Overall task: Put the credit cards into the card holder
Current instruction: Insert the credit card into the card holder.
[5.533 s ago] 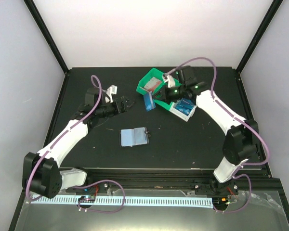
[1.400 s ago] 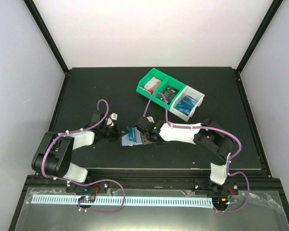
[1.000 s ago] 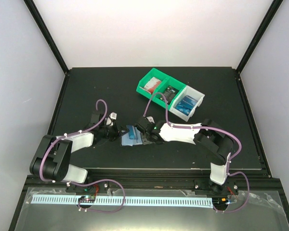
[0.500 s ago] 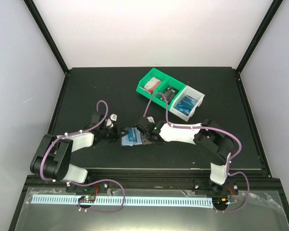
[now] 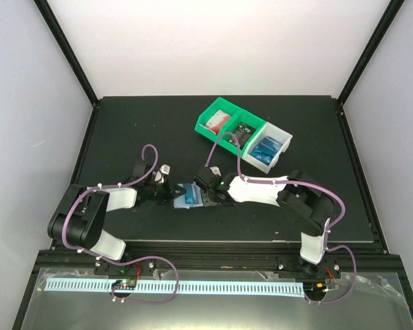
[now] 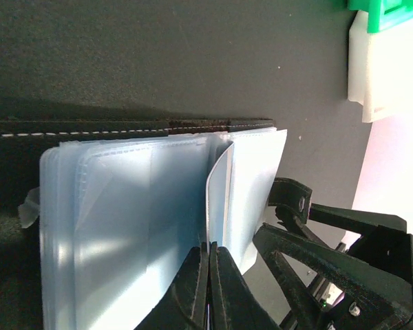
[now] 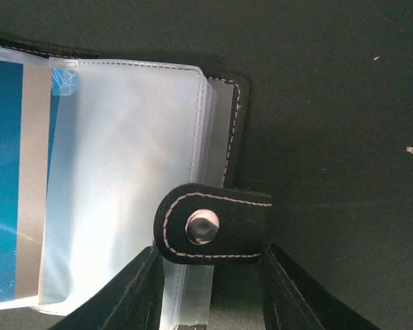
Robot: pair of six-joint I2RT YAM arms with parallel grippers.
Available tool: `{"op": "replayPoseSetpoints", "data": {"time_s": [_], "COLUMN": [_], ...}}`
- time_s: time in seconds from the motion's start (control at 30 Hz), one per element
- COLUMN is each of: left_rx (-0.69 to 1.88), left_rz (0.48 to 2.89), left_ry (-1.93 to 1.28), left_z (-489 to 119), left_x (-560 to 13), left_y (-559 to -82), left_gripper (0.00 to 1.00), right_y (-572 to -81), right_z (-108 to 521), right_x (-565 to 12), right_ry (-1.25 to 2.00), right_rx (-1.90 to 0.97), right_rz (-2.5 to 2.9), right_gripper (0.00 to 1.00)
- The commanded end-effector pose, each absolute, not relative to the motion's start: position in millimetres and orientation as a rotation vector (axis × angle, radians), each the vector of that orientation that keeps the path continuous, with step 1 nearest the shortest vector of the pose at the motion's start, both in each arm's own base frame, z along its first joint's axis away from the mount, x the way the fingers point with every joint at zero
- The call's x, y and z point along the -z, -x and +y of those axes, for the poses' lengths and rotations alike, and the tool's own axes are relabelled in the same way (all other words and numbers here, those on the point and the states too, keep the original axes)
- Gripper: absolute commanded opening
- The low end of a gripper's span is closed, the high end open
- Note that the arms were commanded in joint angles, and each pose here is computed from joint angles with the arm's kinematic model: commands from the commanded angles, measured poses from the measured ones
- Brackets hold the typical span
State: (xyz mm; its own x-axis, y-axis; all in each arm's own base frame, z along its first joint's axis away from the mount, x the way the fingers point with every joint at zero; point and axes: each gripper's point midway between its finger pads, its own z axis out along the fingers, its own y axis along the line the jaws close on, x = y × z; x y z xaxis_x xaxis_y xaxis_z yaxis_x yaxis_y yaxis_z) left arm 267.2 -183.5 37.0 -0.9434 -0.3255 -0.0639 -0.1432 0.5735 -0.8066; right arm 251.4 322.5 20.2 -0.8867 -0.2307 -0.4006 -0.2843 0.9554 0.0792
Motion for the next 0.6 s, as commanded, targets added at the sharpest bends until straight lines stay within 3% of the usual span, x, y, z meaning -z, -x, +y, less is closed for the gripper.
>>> {"op": "replayPoseSetpoints", "data": {"time_s": [0.0,0.3,0.57], "left_rx": [1.288,1.285,1.209], "left_rz": [2.618,2.618,2.678], "left_ry": [0.417,0.375,0.283], "left_z": [-184,-193,-202], "left_x": [-30,-29,-19], "left_y": [-261,-268,-268], "left_gripper": [0.02,0.03,0.11], "right_y": [-238,-235,-236], "right_z": [305,309,319], "right_x": [11,12,1], "right_ry": [0.382,0.396,0.370], "right_rx": [-0.105,-0.142,-0.255], "right_rz": [2.792,2.800,2.778], "right_gripper": [0.41,0.41,0.41]}}
